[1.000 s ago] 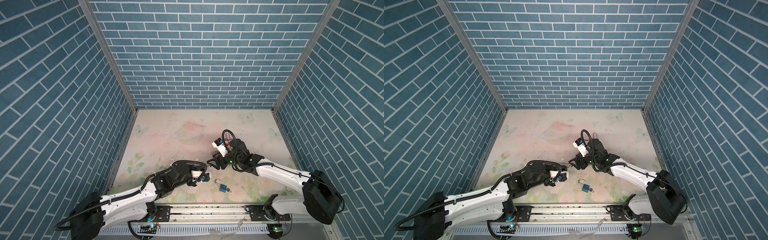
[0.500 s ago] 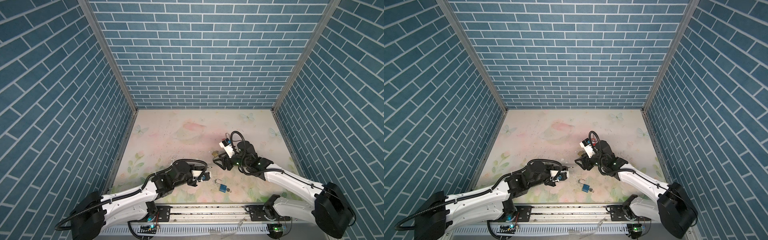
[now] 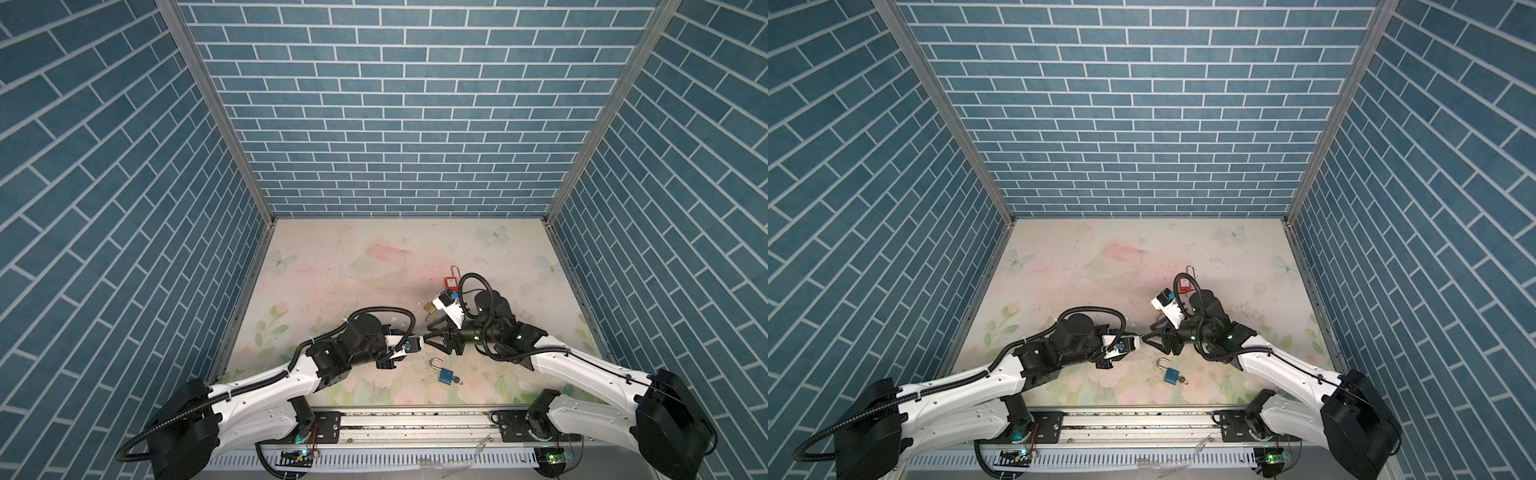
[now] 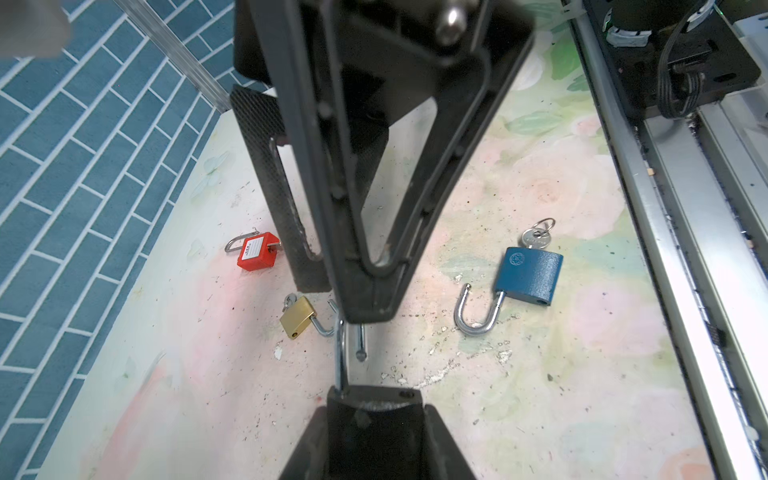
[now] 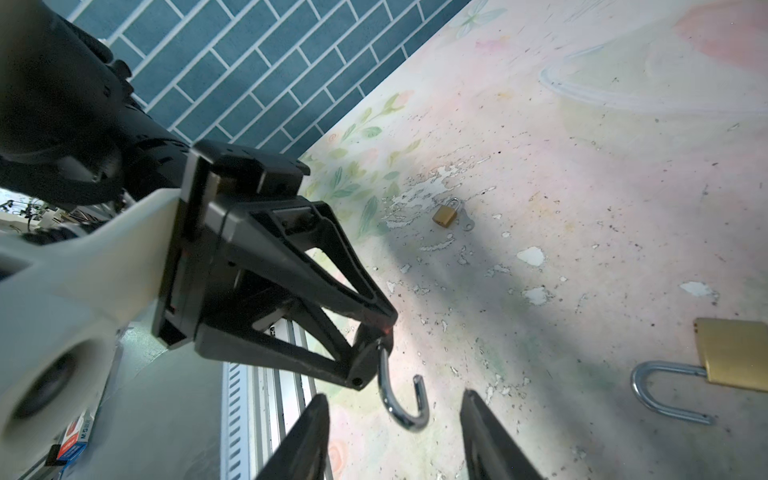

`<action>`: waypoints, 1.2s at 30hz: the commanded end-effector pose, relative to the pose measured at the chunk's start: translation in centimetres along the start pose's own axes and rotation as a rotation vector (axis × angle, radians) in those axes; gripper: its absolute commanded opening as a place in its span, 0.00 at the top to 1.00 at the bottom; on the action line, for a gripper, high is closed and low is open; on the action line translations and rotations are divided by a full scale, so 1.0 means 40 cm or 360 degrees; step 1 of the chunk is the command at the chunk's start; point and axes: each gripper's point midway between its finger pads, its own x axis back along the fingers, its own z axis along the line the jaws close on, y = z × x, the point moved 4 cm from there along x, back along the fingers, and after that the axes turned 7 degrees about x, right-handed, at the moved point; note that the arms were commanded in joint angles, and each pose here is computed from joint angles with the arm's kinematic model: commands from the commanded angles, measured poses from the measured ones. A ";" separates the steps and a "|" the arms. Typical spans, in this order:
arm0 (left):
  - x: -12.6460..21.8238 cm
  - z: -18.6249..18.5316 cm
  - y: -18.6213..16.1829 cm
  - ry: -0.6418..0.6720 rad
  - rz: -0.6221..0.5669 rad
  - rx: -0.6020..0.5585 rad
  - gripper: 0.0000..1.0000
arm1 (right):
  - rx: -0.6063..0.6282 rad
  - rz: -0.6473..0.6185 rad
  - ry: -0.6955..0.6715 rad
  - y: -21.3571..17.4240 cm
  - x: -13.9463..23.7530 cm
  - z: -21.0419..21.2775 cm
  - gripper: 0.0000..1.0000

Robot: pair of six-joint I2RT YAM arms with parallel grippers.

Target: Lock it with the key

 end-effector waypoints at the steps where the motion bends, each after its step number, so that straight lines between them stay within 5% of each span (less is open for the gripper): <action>1: 0.003 0.016 0.038 0.0003 -0.0079 -0.0005 1.00 | 0.0058 -0.0037 0.0062 0.020 -0.007 0.011 0.55; 8: 0.004 0.018 0.036 0.0012 -0.0087 0.0003 1.00 | 0.0052 -0.0036 0.0060 0.022 -0.012 0.007 0.72; 24: 0.007 0.036 0.041 0.0084 -0.0110 0.0009 1.00 | -0.0007 -0.0044 0.0081 0.028 -0.019 0.007 0.91; 36: 0.009 0.119 0.017 0.0516 0.0024 -0.0023 1.00 | -0.0248 0.0087 0.0053 0.043 -0.058 -0.026 1.00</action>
